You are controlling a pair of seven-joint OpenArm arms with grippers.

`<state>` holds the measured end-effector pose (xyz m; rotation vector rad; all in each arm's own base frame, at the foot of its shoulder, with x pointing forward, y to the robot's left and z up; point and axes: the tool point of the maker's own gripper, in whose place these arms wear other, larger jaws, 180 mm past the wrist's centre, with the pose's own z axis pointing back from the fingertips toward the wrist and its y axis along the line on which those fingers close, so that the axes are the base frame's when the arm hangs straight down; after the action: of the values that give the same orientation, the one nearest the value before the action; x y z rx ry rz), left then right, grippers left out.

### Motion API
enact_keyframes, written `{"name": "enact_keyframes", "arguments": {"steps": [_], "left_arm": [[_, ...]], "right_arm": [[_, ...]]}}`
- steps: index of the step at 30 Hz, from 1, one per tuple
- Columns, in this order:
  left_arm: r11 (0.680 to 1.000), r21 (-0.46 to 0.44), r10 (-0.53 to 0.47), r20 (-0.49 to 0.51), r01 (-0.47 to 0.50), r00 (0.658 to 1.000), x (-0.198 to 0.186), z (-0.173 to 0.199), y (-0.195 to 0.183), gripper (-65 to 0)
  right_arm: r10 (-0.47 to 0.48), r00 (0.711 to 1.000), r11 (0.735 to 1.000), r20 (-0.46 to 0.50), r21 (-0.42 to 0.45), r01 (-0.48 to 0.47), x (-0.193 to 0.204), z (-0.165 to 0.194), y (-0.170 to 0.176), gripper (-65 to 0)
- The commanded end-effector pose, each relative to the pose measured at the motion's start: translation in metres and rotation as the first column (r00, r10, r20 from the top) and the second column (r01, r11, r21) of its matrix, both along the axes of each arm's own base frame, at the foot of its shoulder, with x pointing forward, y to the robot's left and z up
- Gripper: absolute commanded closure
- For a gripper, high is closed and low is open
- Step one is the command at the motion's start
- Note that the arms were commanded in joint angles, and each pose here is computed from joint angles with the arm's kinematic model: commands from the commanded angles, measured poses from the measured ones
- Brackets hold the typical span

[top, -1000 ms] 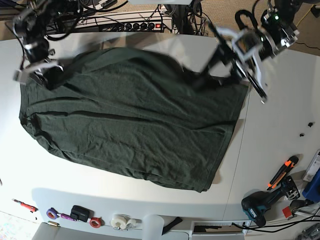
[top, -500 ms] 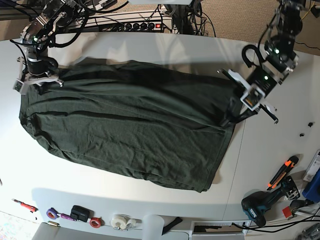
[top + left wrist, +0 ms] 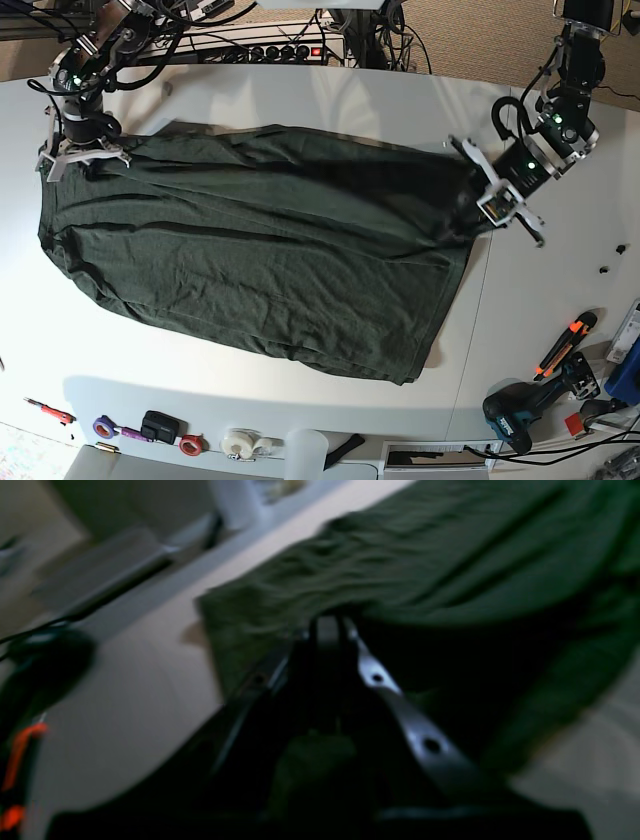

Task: Layout the t-shirt on the table in an organized manner, then fold the t-shirt properly
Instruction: 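Grasp the shirt's long edge with both grippers, then hold the edge with both grippers and tighten the grip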

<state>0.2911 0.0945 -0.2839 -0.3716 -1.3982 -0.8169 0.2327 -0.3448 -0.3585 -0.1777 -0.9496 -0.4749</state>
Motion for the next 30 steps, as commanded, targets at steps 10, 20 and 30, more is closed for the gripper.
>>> {"name": "enact_keyframes", "arguments": {"steps": [10,20,30], "left_arm": [[0.993,0.094,0.079,-0.035,-0.075,0.996,0.01,-0.009,0.016,0.0],[0.991,0.134,0.018,-0.064,-0.01,0.998,-0.001,-0.02,0.009,-23.0],[0.996,0.047,0.075,-0.069,-0.072,0.995,0.003,-0.013,0.01,-31.0]], "right_arm": [[0.039,0.999,0.999,0.037,-0.029,-0.038,0.008,0.01,-0.001,-7.8],[0.119,0.993,0.993,0.0,-0.01,-0.119,0.009,0.004,0.011,-27.0],[0.163,0.986,0.986,0.019,-0.046,-0.162,0.019,0.027,-0.006,-36.3]]}}
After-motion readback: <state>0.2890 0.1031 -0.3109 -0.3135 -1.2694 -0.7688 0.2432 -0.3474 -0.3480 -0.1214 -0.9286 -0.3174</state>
